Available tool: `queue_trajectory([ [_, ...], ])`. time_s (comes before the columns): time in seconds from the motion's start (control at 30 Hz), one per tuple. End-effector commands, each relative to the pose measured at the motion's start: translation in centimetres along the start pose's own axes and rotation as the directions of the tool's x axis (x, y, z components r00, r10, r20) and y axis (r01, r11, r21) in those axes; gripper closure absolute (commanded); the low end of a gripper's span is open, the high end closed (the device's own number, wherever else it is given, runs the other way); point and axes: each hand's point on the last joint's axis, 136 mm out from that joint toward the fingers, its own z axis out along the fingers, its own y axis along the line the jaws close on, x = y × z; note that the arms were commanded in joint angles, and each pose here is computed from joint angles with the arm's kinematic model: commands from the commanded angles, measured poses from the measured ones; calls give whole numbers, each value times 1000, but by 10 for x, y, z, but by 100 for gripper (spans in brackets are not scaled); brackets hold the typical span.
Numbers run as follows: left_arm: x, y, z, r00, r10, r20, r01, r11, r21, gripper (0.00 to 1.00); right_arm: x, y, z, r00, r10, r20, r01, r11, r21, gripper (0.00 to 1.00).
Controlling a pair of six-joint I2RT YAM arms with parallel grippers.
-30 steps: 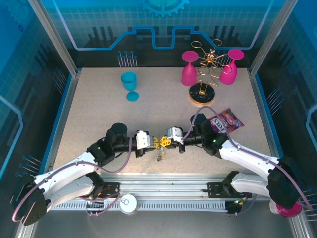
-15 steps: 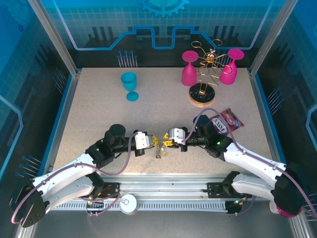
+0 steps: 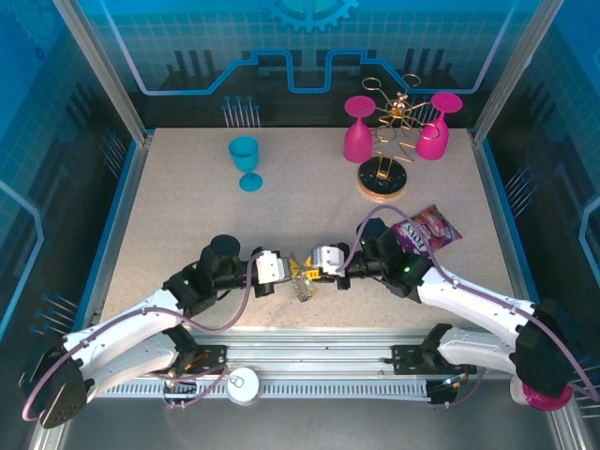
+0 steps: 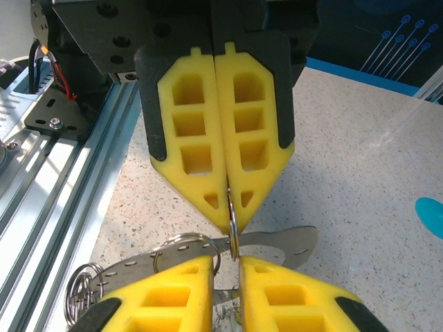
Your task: Put the keys on the keyring
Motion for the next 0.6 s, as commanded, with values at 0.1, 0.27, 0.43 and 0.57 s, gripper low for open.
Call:
queue_trajectory([
  [0.1,-20,2,-1,998,35,48,-36,999,11,100,-17,-6,2,999,-44,27,44,999,19,82],
  [0.27,-20,1,-1,998,35,51,-36,999,17,100,-18,-5,3,998,-46,30,46,999,7,86],
  [0.43,-22,0,-1,998,34,58,-36,999,21,100,-13,1,7,999,-37,14,38,999,-32,94],
  [0.57,-23,0,-2,998,35,60,-36,999,21,100,-12,1,9,999,-34,2,34,999,-37,90],
])
